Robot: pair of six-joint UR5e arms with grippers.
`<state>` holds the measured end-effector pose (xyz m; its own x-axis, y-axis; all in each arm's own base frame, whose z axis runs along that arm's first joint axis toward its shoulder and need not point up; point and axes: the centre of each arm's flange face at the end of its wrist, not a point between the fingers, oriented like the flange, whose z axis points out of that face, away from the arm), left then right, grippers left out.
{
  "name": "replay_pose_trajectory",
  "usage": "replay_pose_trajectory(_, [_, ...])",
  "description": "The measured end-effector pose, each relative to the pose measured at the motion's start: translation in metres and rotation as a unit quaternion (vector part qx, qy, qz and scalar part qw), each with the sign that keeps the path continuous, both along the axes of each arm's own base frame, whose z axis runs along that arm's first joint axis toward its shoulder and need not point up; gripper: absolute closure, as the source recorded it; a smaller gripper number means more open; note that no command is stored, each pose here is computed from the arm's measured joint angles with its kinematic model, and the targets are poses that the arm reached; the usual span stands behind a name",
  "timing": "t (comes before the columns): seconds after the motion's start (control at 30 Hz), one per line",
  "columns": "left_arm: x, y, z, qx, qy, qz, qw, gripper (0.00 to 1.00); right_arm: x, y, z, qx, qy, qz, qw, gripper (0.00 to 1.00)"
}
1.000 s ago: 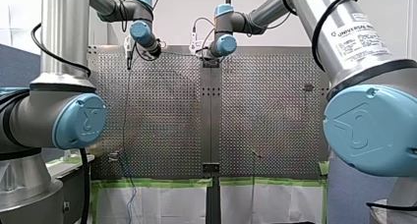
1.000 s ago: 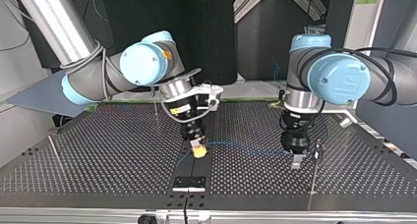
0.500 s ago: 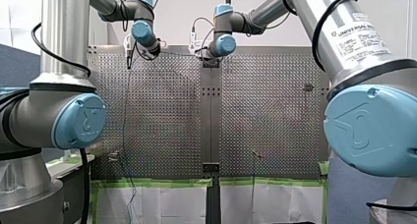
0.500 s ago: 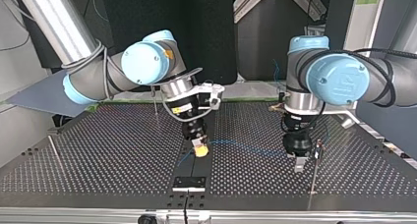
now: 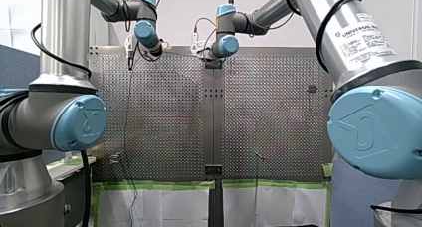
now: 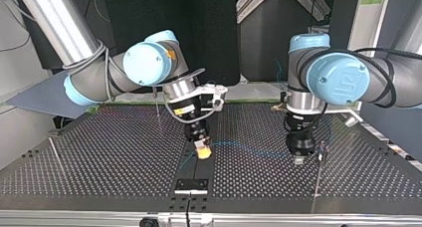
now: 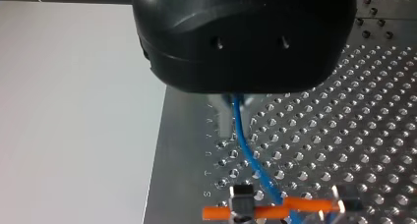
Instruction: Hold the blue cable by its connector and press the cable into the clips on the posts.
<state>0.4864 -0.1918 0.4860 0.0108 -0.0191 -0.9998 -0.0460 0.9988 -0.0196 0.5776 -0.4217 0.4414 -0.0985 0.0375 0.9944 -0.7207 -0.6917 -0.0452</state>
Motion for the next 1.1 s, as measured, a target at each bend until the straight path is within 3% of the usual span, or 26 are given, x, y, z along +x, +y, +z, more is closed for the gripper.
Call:
replay_pose_trajectory(0.3, [-0.001, -0.001, -0.001, -0.004, 0.001, 0.002, 1.0000, 1.00, 0.000, 0.000, 0.000, 0.001, 0.000, 0.000, 1.0000, 1.00])
replay_pose_trajectory(0.6, [-0.005, -0.009, -0.022, -0.012, 0.010, -0.009, 0.9998, 1.00, -0.002, 0.003, -0.008, 0.015, 0.007, 0.001, 0.9999, 1.00])
replay_pose_trajectory(0.9, [0.001, -0.024, -0.066, -0.005, 0.062, -0.016, 0.9979, 1.00, -0.009, 0.006, -0.041, 0.040, 0.029, -0.005, 0.9988, 1.00])
replay_pose_trajectory(1.1, [-0.002, -0.033, -0.093, -0.013, 0.072, -0.020, 0.9971, 1.00, -0.015, 0.010, -0.066, 0.058, 0.046, -0.009, 0.9972, 1.00])
